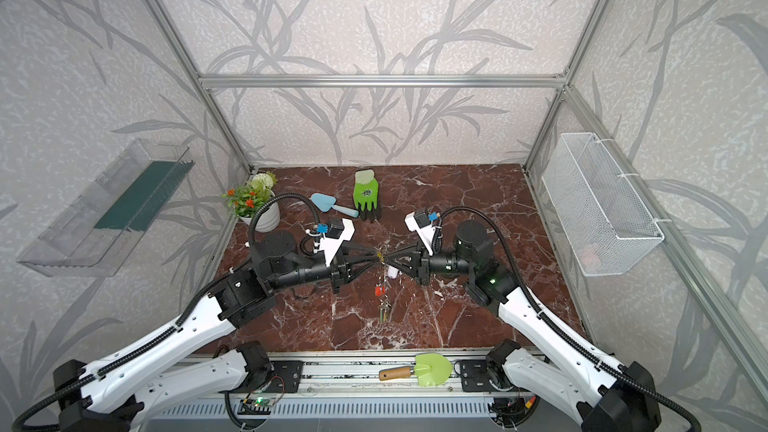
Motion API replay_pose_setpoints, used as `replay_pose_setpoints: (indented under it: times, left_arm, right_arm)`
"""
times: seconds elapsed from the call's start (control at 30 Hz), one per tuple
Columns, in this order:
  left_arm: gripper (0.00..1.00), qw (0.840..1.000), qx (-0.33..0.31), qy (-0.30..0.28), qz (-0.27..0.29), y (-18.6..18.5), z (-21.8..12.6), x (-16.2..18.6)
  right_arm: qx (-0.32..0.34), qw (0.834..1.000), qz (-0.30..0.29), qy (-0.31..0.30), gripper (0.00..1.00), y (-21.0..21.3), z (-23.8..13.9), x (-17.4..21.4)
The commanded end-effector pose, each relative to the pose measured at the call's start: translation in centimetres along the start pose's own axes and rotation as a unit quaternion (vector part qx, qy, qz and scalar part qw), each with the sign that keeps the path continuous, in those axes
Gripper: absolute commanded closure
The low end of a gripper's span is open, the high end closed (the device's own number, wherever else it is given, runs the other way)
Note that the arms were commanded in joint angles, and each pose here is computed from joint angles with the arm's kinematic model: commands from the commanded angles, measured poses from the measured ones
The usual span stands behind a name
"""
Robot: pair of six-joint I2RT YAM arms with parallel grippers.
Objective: Put the keys on the keyring
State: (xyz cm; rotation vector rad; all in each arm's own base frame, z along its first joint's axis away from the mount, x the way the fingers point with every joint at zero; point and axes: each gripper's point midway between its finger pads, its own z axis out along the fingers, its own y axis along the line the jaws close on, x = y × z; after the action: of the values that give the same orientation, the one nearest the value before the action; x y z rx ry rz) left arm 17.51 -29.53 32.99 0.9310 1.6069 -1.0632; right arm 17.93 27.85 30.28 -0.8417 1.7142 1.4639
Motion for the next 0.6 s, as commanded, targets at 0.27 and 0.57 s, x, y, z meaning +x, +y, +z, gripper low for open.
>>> replay_pose_setpoints:
  times: [0.27, 0.57]
  left_arm:
    - [0.68, 0.994, 0.013, 0.109, 0.026, 0.8, -1.1, 1.9]
    - [0.56, 0.984, 0.077, 0.153, 0.046, 0.5, 0.6, 2.2]
  right_arm:
    - [-0.019, 0.999, -0.034, -0.016, 1.0, 1.5, -0.5, -0.8]
    - [-0.032, 0.999, -0.034, -0.019, 1.0, 2.0, -0.5, -0.8]
